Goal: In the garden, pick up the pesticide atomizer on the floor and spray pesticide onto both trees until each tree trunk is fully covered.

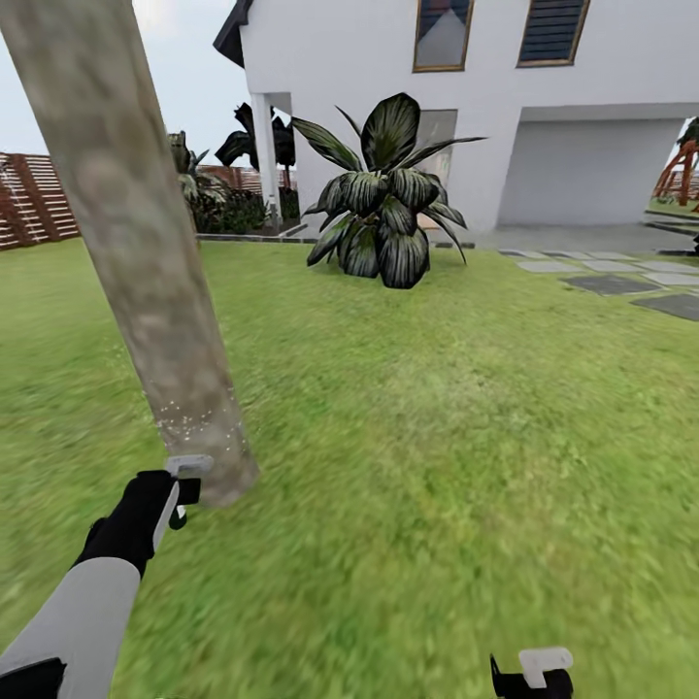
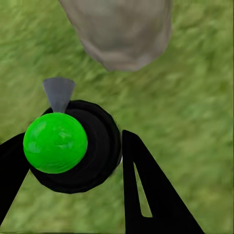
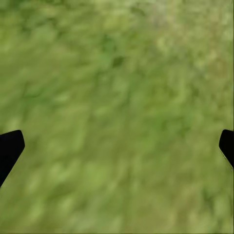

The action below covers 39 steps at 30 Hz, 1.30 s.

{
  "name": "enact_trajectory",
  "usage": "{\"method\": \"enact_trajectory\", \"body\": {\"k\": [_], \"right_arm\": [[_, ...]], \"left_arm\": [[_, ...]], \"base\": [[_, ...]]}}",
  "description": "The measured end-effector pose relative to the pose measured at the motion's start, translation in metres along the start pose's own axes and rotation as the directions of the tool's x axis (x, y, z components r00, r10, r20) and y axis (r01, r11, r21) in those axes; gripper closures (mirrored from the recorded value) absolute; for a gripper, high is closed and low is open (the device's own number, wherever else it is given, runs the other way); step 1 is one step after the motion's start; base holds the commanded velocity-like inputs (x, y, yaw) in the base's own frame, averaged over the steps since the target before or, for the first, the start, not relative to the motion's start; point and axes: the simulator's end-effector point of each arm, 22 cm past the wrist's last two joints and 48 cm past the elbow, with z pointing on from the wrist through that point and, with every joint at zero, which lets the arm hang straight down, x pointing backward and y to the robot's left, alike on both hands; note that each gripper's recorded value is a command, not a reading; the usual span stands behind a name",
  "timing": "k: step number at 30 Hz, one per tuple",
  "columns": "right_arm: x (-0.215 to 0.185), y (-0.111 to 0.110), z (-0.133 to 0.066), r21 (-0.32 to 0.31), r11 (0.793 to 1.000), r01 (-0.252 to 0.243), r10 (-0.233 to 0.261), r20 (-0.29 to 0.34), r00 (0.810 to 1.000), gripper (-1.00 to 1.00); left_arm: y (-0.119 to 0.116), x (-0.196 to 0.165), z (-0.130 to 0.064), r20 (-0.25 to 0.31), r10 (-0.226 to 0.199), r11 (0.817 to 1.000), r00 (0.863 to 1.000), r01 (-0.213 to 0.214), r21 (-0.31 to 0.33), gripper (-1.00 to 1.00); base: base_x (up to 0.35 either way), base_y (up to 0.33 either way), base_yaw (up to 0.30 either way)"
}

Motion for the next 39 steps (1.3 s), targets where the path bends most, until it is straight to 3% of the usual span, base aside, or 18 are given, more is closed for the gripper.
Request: {"method": "enact_trajectory", "body": {"k": [10,15,22,25,28,34,39], "right_arm": [[0.000,0.000,0.000,-0.001,1.000,0.000,0.000,-0.001,1.000,-1.00],[0.000,0.000,0.000,-0.001,1.000,0.001,-0.001,-0.001,1.000,-1.00],[0.000,-0.001,0.000,0.000,1.000,0.002,-0.002,-0.001,1.000,-1.00],[0.000,-0.001,0.000,0.000,1.000,0.002,-0.002,-0.002,1.000,-1.00],[0.000,-0.001,0.000,-0.001,1.000,0.002,-0.002,-0.001,1.000,-1.00],[0.000,0.000,0.000,-0.001,1.000,0.002,-0.002,-0.001,1.000,-1.00],[0.000,0.000,0.000,-0.002,1.000,0.001,-0.001,-0.001,1.000,-1.00]], "left_arm": [[-0.003,-0.021,-0.008,0.035,-0.014,1.000,0.999,0.013,0.007,1.00],[-0.002,-0.063,-0.028,0.047,-0.036,0.999,0.998,0.036,0.014,1.00],[0.009,-0.078,-0.034,0.070,-0.038,0.999,0.997,0.038,-0.003,1.00],[-0.010,-0.088,-0.040,0.094,0.023,1.000,0.995,-0.023,0.003,1.00],[-0.013,-0.092,-0.043,0.103,0.046,0.999,0.994,-0.046,-0.004,1.00],[0.027,-0.098,-0.050,0.097,0.032,0.998,0.995,-0.027,-0.058,1.00],[0.013,-0.098,-0.051,0.098,0.028,0.999,0.995,-0.025,-0.030,1.00]], "base": [[-0.101,-0.094,0.273],[0.000,0.000,0.043],[0.007,-0.039,0.000],[0.091,-0.247,0.000],[0.119,-0.264,0.000],[0.121,-0.170,0.157],[0.014,-0.017,0.275]]}}
